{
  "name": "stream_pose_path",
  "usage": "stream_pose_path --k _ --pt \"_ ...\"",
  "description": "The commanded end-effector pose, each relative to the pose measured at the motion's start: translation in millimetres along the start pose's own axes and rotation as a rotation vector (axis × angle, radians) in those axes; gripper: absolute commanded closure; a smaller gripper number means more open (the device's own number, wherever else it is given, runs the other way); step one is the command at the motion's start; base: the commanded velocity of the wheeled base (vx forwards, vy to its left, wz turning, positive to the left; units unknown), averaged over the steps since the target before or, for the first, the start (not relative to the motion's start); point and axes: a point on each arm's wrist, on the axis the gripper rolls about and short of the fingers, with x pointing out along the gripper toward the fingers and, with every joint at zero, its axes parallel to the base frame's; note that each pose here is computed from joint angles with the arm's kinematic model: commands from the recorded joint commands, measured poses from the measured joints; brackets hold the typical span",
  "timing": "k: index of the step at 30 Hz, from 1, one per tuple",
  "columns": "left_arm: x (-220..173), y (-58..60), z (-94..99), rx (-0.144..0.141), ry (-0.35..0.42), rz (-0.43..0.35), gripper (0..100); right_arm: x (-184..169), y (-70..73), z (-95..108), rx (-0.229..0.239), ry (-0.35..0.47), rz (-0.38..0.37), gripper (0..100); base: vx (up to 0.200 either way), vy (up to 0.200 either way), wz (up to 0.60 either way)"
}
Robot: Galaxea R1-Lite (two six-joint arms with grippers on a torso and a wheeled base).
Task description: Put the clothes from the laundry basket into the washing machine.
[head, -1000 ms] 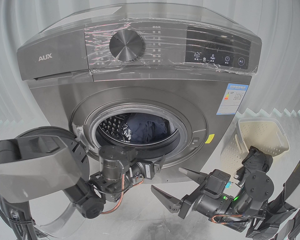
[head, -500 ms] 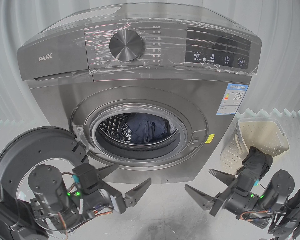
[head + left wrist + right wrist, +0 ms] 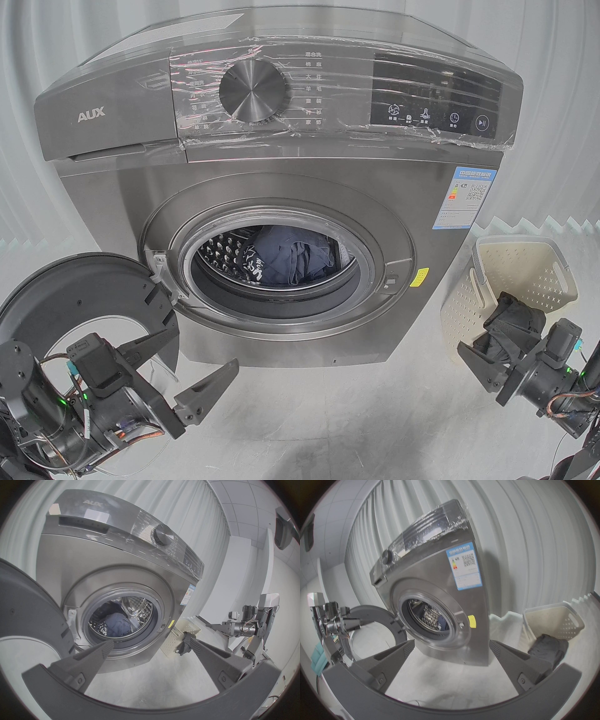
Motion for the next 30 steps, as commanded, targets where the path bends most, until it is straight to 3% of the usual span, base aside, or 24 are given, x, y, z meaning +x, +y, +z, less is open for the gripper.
stream_pose_path --k 1,4,10,14,17,25,30 --pt "-29 13.9 0.0 0.0 -0.042 0.066 0 -42 -13.9 8 0.003 -0.048 -0.048 0 -0.2 0.0 0.0" --pt "-36 17.1 4.5 0.001 -0.073 0.088 0 -49 -22.0 7 -0.007 -0.042 -0.11 0 -0.2 0.0 0.0" --pt "-55 20.0 6.5 0.01 -0.077 0.111 0 -74 -28.6 4 -0.023 -0.046 -0.153 0 -0.1 0.0 0.0" --pt "-70 24.2 4.3 0.041 -0.058 0.15 0 -86 -33.5 -3 -0.023 -0.025 -0.202 0 -0.05 0.0 0.0" --pt "-96 26.9 0.6 0.078 -0.065 0.169 0 -101 -38.7 -10 -0.025 -0.028 -0.282 0 -0.2 0.0 0.0" --pt "-127 33.1 -14.0 0.076 -0.055 0.283 0 -126 -41.5 -18 -0.073 -0.106 -0.41 0 -0.05 0.0 0.0" --pt "-141 34.3 -23.3 0.069 -0.058 0.354 0 -143 -39.6 -34 -0.08 -0.113 -0.38 0 -0.12 0.0 0.0"
